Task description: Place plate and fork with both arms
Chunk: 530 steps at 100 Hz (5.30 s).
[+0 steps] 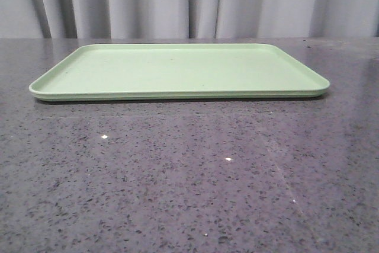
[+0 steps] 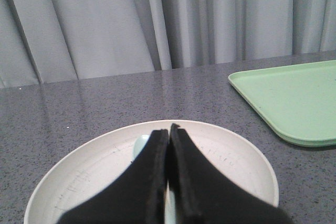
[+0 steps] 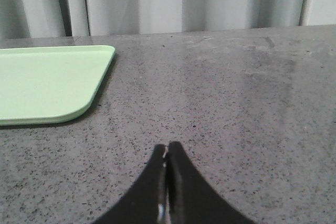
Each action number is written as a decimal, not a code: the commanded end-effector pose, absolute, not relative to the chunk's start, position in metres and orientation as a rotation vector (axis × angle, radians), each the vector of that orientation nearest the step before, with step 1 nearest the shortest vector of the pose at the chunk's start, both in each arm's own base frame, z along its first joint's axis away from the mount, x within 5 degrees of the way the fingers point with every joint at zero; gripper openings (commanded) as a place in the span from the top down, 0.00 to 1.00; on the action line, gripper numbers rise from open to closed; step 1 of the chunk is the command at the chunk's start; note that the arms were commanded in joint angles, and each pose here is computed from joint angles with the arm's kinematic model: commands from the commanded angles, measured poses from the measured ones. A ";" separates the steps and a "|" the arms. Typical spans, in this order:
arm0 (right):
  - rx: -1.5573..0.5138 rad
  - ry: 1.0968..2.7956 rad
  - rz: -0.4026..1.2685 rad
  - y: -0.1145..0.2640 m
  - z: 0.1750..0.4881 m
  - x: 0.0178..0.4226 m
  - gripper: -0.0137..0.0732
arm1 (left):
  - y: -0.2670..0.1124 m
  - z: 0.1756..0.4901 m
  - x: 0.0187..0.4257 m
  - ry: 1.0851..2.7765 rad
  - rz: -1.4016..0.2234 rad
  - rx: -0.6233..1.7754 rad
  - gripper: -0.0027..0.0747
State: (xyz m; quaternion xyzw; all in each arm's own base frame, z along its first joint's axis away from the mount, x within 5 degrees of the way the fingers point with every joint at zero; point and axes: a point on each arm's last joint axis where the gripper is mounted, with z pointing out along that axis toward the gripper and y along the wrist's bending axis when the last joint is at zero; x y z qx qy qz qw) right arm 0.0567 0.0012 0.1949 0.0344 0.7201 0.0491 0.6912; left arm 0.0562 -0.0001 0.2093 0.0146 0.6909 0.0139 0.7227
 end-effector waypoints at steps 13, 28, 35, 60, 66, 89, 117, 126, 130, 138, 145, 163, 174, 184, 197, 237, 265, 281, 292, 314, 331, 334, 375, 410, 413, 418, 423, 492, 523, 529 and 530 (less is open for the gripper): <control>0.066 1.491 0.100 0.001 0.206 0.054 0.92 | 0.000 0.215 0.053 1.421 0.023 0.020 0.99; 0.065 1.477 0.101 0.001 0.207 0.054 0.92 | 0.000 0.216 0.053 1.412 0.011 0.008 0.99; 0.065 1.468 0.102 0.001 0.209 0.054 0.92 | 0.000 0.220 0.052 1.395 -0.029 -0.029 0.99; 0.089 1.501 0.123 0.001 0.234 0.051 0.92 | 0.000 0.244 0.051 1.439 -0.058 -0.043 0.99; 0.093 1.551 0.120 0.001 0.241 0.051 0.92 | -0.001 0.254 0.051 1.444 -0.059 -0.042 0.99; 0.105 1.692 0.114 0.001 0.286 0.057 0.92 | -0.002 0.301 0.059 1.510 -0.068 -0.037 0.99; 0.111 1.774 0.110 0.001 0.327 0.077 0.92 | -0.003 0.352 0.084 1.627 -0.075 -0.030 0.99; 0.113 1.812 0.107 0.001 0.333 0.085 0.92 | -0.003 0.364 0.094 1.650 -0.075 -0.029 0.99; 0.114 1.832 0.106 0.001 0.334 0.090 0.92 | -0.003 0.366 0.100 1.669 -0.076 -0.029 0.99; 0.116 1.857 0.105 0.001 0.337 0.097 0.92 | -0.003 0.373 0.109 1.705 -0.077 -0.027 0.99; 0.118 1.877 0.104 0.001 0.340 0.101 0.92 | -0.003 0.376 0.116 1.731 -0.078 -0.027 0.99; 0.119 1.901 0.103 0.001 0.346 0.107 0.80 | -0.004 0.381 0.127 1.761 -0.079 -0.027 0.82; 0.119 1.897 0.103 0.001 0.349 0.107 0.56 | -0.003 0.381 0.128 1.759 -0.078 -0.027 0.56; 0.119 1.895 0.103 0.001 0.349 0.107 0.35 | -0.003 0.381 0.128 1.759 -0.078 -0.027 0.35; 0.120 1.877 0.108 0.002 0.351 0.107 0.23 | -0.003 0.381 0.128 1.754 -0.078 -0.028 0.25; 0.148 1.849 0.173 0.004 0.353 0.110 0.24 | -0.003 0.380 0.128 1.760 -0.076 -0.026 0.25; 0.135 1.959 0.162 0.006 0.357 0.126 0.24 | -0.001 0.377 0.125 1.857 -0.016 0.009 0.25; 0.110 1.998 0.175 0.010 0.360 0.138 0.24 | 0.011 0.380 0.120 1.903 0.069 -0.114 0.25; 0.096 2.019 0.184 0.012 0.358 0.143 0.24 | 0.021 0.378 0.118 1.916 0.131 -0.201 0.25; 0.088 2.036 0.187 0.014 0.355 0.147 0.24 | 0.036 0.372 0.126 1.961 0.199 -0.309 0.25; 0.088 2.036 0.186 0.014 0.355 0.147 0.24 | 0.045 0.360 0.144 2.038 0.217 -0.356 0.25; 0.088 2.036 0.186 0.014 0.355 0.147 0.24 | 0.047 0.358 0.147 2.054 0.218 -0.361 0.25; 0.088 2.037 0.186 0.014 0.355 0.147 0.24 | 0.078 0.315 0.190 2.256 0.200 -0.556 0.25; 0.087 2.037 0.185 0.014 0.355 0.147 0.24 | 0.088 0.281 0.215 2.409 0.180 -0.589 0.27; 0.087 2.037 0.185 0.014 0.355 0.147 0.24 | 0.088 0.279 0.216 2.420 0.179 -0.591 0.28; 0.087 2.037 0.185 0.014 0.355 0.147 0.24 | 0.089 0.276 0.218 2.430 0.178 -0.594 0.29; 0.087 2.037 0.185 0.014 0.355 0.147 0.24 | 0.089 0.275 0.219 2.435 0.177 -0.595 0.32; 0.087 2.037 0.185 0.014 0.355 0.147 0.24 | 0.090 0.273 0.219 2.447 0.180 -0.595 0.99; 0.087 2.037 0.185 0.014 0.355 0.147 0.24 | 0.089 0.273 0.219 2.449 0.178 -0.597 0.99; 0.087 2.037 0.185 0.014 0.355 0.147 0.24 | 0.089 0.275 0.218 2.441 0.177 -0.597 0.99; 0.087 2.037 0.185 0.014 0.355 0.147 0.24 | 0.089 0.275 0.218 2.442 0.176 -0.597 0.99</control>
